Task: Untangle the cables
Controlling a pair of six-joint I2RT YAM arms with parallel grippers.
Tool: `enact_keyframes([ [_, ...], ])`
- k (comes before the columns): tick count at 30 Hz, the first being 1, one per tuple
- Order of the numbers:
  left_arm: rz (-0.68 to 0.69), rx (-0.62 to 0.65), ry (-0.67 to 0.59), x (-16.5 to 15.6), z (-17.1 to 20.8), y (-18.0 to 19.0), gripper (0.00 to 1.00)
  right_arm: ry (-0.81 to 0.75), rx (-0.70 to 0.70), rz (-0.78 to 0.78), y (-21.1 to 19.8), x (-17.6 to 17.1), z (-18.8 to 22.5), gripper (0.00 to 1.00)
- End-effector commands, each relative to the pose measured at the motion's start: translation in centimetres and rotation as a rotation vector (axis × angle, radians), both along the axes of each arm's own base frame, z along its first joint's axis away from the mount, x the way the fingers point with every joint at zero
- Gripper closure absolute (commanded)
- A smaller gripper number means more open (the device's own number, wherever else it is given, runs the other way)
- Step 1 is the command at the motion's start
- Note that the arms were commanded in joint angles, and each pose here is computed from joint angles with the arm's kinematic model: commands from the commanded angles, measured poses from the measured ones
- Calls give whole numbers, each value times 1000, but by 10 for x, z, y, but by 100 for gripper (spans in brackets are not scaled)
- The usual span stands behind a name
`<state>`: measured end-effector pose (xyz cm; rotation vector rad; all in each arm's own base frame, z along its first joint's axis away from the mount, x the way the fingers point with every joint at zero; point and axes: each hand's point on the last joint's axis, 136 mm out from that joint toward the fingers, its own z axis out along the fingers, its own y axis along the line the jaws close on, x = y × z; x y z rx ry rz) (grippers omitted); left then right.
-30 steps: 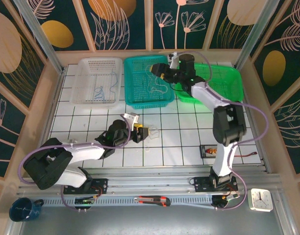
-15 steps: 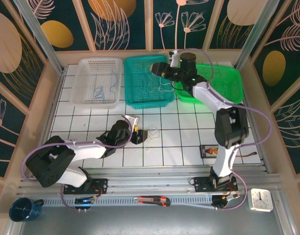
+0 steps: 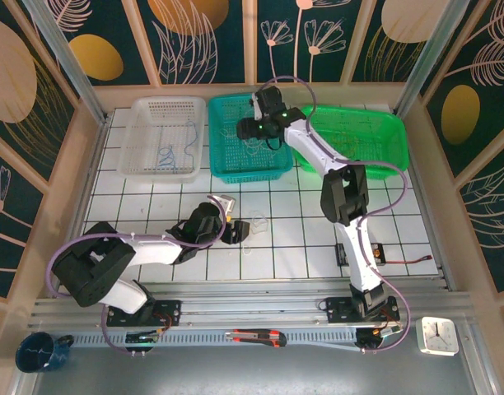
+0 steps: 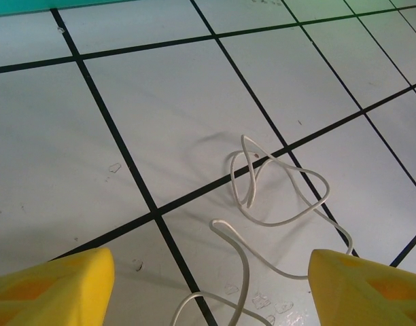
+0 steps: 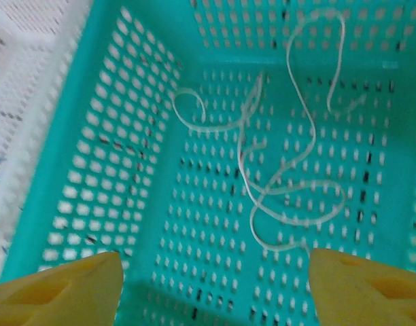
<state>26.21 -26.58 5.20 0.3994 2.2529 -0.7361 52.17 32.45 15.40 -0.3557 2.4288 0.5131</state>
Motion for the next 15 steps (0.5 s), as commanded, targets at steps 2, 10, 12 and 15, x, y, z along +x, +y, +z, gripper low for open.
enact_keyframes([
  [2, -17, -1, -34, 7, 7, -7, 27, -112, 96, 25, -7, -27, 80, 27],
  [10, -21, 14, -34, 10, 1, -10, 43, -197, 390, 117, -9, -95, 165, 28],
  [12, -24, 23, -34, 12, -1, -11, 49, -208, 450, 135, -15, -116, 171, 28],
  [15, -32, 39, -34, 16, -5, -14, 67, -213, 527, 155, -26, -147, 171, 28],
])
